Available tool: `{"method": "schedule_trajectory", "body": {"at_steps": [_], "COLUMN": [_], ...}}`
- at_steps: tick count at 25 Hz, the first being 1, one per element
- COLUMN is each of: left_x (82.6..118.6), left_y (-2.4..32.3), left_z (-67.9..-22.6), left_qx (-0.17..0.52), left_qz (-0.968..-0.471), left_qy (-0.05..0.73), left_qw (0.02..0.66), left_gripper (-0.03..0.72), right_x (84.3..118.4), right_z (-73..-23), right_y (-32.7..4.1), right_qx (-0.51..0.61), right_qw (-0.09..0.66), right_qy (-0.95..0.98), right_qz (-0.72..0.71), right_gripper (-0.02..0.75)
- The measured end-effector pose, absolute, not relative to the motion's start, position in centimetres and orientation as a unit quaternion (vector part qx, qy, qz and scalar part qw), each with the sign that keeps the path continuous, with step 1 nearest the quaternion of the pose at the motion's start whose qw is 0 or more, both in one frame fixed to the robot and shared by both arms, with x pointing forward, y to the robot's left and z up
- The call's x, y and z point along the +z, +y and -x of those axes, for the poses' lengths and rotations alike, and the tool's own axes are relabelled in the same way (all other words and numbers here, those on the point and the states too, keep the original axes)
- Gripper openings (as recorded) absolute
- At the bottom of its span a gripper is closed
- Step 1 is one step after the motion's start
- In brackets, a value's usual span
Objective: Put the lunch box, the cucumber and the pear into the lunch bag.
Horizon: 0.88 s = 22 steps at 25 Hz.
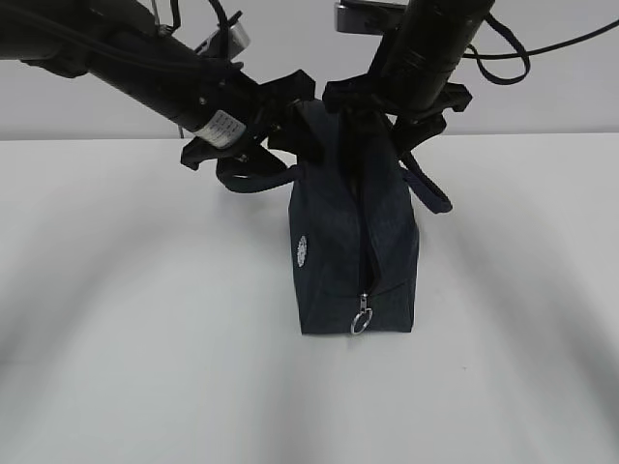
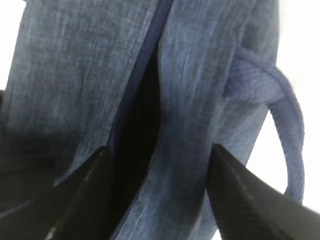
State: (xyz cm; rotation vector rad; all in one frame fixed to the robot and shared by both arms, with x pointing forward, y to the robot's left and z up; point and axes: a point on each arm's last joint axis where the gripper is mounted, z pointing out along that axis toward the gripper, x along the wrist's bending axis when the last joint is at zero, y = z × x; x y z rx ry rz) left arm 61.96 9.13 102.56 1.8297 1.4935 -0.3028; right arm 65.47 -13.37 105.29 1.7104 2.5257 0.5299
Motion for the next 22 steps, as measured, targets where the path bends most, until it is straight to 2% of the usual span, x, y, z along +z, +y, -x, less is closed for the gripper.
{"method": "schedule_trajectory", "body": {"at_steps": [4, 10, 18, 22], "left_x": [103.5, 105.4, 105.3, 106.7], "left_y": [10.3, 10.4, 10.2, 10.5], "left_z": [-61.8, -60.3, -59.8, -59.2], "left_qx": [-0.114, -0.1, -0.091, -0.077], "left_qz": [-0.73, -0.779, -0.804, -0.808], "left_qy": [0.564, 0.496, 0.473, 0.46], "left_qw": [0.369, 0.371, 0.349, 0.359], "left_gripper": [0.439, 0.439, 0.439, 0.439], "right_x": [107.5, 111.3, 110.8, 109.0], "right_z": [-64.6, -62.3, -57.1, -53.8], "right_y": [-13.7, -14.0, -16.0, -17.1], "right_qx": [0.19, 0.221, 0.241, 0.273], "right_qw": [0.036, 0.054, 0.076, 0.097], "right_qy": [0.814, 0.811, 0.814, 0.813], "right_qz": [-0.548, -0.539, -0.523, -0.505], "right_gripper": [0.469, 0.47, 0.47, 0.47]}}
